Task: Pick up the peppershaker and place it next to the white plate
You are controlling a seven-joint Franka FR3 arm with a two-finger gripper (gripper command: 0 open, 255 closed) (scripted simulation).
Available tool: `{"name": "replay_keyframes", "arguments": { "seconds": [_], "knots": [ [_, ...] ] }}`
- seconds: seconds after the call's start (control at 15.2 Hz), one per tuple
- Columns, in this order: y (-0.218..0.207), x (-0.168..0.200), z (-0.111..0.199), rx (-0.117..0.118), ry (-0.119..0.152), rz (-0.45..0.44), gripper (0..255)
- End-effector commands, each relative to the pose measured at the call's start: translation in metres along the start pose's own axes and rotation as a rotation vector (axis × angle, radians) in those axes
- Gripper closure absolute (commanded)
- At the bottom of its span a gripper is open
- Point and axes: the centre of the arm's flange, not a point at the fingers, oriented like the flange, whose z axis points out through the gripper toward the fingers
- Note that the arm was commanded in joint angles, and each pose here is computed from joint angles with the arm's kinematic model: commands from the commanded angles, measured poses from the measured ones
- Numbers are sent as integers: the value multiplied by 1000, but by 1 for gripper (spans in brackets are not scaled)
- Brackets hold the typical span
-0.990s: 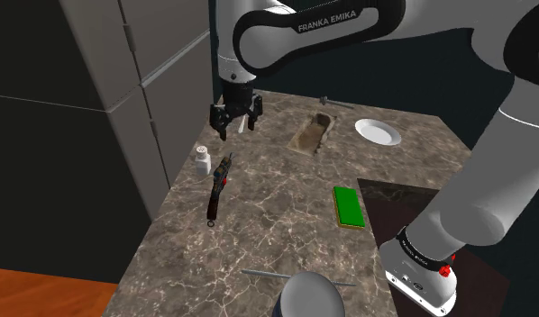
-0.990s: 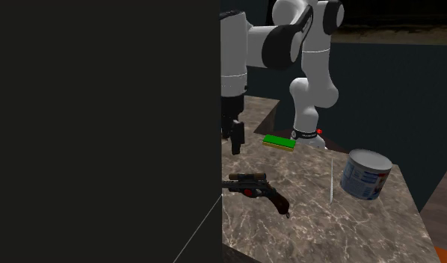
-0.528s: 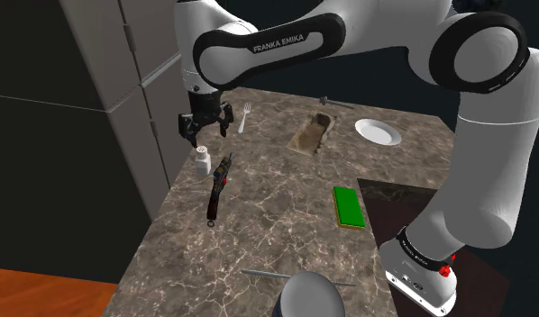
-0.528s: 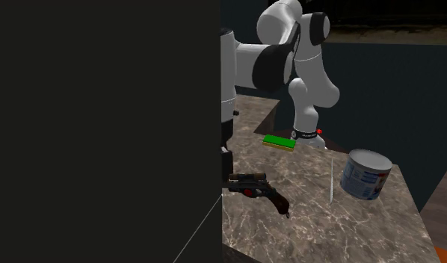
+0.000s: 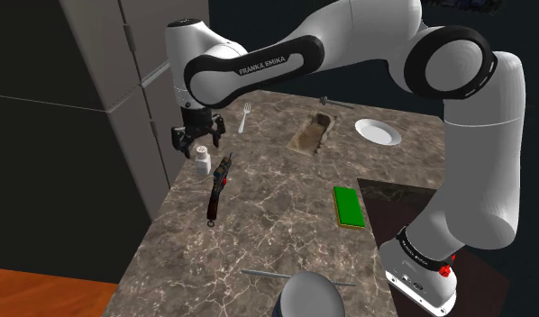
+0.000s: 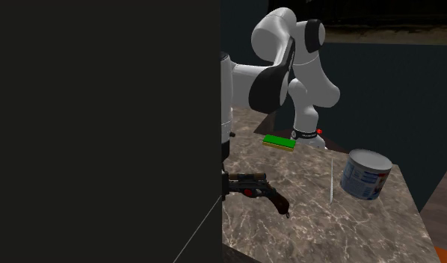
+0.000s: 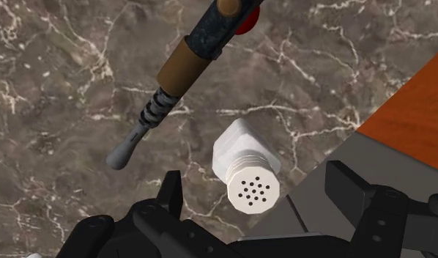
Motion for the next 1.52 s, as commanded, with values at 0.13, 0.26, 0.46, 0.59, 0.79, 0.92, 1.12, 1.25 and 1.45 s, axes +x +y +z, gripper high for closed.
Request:
{"name": "replay_keyframes", "arguments": {
  "seconds": [0.13,0.26,0.46,0.59,0.79,0.92,1.12,1.25,1.45],
  "knots": [
    [0,1,9,0,0,0,0],
    [0,1,9,0,0,0,0],
    [0,1,9,0,0,0,0],
    [0,1,9,0,0,0,255],
    [0,1,9,0,0,0,255],
    [0,1,9,0,0,0,255],
    [0,1,9,0,0,0,255],
    [1,1,4,0,0,0,255],
    [1,0,-12,0,0,0,255]
  ]
}}
